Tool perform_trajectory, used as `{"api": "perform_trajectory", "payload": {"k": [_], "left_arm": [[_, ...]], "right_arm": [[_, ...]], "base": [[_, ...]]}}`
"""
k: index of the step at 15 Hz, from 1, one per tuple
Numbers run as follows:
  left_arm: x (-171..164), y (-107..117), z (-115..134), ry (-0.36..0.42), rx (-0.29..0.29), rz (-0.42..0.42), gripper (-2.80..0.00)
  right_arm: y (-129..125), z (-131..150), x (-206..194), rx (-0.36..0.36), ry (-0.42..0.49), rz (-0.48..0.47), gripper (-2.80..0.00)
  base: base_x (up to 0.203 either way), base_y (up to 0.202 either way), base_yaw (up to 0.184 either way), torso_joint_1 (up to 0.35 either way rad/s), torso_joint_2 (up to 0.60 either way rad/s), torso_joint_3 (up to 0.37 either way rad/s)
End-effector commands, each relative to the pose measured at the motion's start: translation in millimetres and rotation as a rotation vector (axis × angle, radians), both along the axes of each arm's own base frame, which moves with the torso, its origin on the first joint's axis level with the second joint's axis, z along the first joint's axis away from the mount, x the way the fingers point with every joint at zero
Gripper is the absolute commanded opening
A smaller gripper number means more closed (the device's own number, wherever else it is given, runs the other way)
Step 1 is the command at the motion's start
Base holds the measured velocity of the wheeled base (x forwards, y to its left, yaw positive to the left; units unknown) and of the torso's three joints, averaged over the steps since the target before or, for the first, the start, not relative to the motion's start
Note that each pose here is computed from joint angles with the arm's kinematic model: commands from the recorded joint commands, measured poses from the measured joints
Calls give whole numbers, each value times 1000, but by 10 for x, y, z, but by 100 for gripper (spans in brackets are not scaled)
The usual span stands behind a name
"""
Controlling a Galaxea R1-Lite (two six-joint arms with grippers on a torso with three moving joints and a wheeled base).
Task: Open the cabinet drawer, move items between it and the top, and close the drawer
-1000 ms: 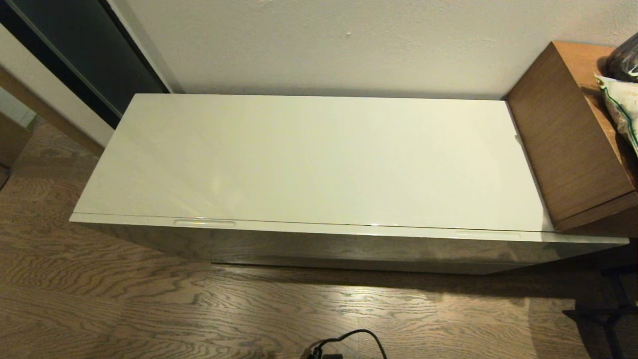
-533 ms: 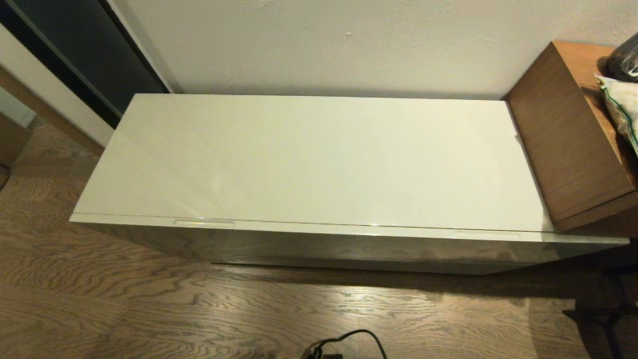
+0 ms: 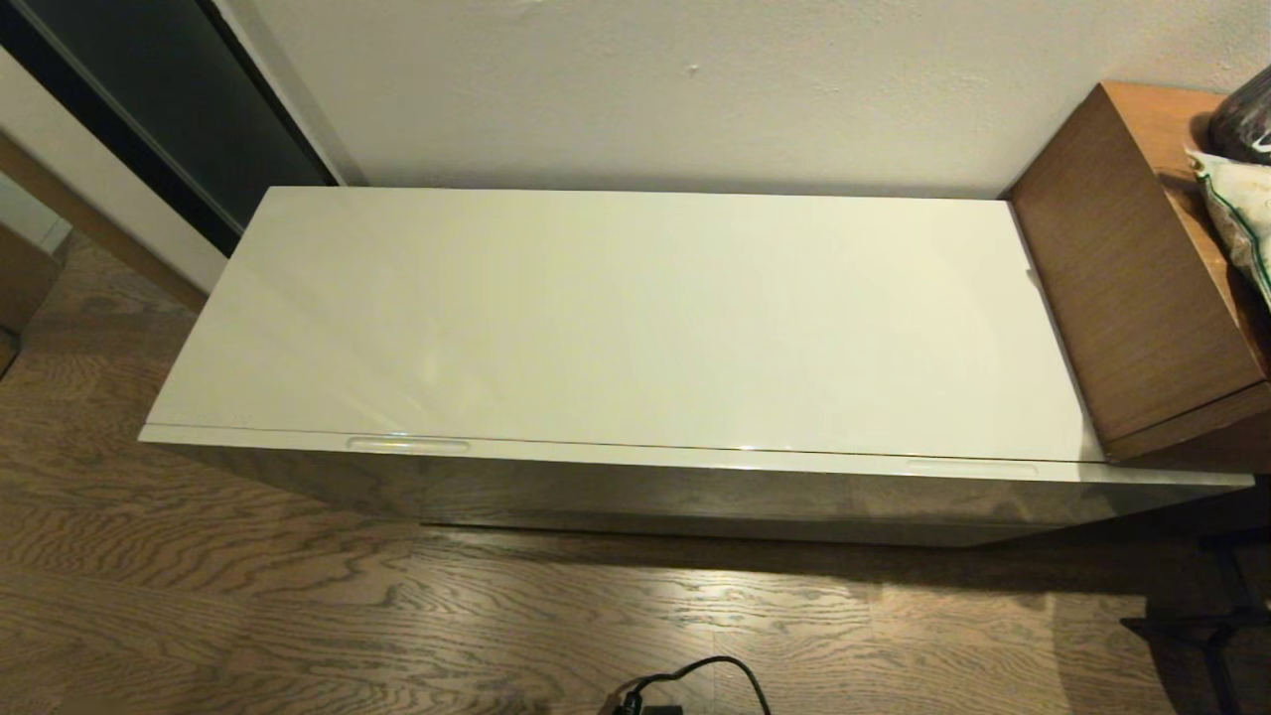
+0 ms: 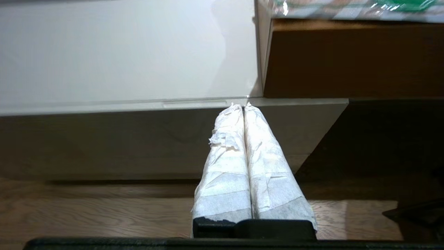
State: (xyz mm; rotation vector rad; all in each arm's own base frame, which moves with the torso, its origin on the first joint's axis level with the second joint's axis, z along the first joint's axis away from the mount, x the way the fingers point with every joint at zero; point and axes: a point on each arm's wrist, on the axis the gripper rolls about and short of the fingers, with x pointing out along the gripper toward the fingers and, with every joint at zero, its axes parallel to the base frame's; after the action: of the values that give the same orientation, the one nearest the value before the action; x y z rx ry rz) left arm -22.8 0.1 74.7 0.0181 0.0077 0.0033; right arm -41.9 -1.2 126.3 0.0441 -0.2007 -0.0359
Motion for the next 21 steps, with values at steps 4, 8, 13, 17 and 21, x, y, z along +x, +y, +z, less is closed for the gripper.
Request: {"api": "perform_trajectory", "payload": {"k": [4,8,13,17,21], "left_arm": [[1,0,0,1,0,1,-280],[0,0,0,0,0,0,-280],[0,0,0,0,0,0,-280],[0,0,0,0,0,0,-280],[1,0,0,1,0,0,-280]], "right_arm": [[8,-437,187,-73,130,24,-280],[11,-498,189,-83,193,38,-280],[10,-502,191,-75,195,36,-280],[10,-502,191,-74,195,36,-280],[10,-502,190,-75,195,36,-280]], "base": [[0,0,0,0,0,0],[0,0,0,0,0,0],[0,0,0,0,0,0],[0,0,0,0,0,0],[0,0,0,0,0,0]]}}
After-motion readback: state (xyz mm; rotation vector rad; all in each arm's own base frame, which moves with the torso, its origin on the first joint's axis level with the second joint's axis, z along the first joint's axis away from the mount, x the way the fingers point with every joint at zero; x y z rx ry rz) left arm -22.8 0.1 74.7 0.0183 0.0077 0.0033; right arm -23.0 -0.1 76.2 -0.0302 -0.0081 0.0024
